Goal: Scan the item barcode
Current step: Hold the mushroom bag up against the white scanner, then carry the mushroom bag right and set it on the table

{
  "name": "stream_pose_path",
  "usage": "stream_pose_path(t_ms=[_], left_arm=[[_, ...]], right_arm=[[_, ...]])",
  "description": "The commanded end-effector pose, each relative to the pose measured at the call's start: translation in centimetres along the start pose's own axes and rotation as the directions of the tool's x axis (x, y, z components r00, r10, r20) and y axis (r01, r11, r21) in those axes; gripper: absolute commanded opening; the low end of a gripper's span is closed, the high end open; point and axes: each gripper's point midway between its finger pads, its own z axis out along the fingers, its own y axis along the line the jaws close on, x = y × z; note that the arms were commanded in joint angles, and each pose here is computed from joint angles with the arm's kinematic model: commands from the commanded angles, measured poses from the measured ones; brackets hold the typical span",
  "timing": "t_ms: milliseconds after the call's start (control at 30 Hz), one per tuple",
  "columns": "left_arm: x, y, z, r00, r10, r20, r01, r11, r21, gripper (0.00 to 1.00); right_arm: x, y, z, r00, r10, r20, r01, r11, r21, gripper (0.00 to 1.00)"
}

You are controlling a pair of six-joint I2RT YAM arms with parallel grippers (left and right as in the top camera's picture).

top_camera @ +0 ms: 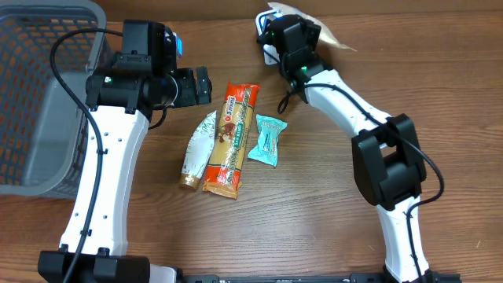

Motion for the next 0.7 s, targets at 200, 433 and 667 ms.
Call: stream_pose_path(t_ms=[200, 433, 667], left_arm=[[-0.6, -0.2, -0.9, 0.999, 0.019, 0.030, -0.019, 1.000, 0.004, 1.00], [-0.6, -0.2, -0.9, 0.999, 0.019, 0.030, -0.019, 1.000, 0.004, 1.00], [-0.6, -0.2, -0.9, 0.999, 0.020, 0.031, -0.020, 1.000, 0.004, 1.00]], right_arm=[[-1.2, -1.5, -0.4, 0.996, -0.081, 0.026, 0.080, 0.995, 0.057, 0.04], [-2.0, -1.2, -0.5, 0.994, -0.083, 0.073, 0.080, 0.996, 0.042, 0.04], [-1.9, -1.3, -0.5, 0.995, -0.082, 0.065, 0.079, 0.996, 0.045, 0.04]])
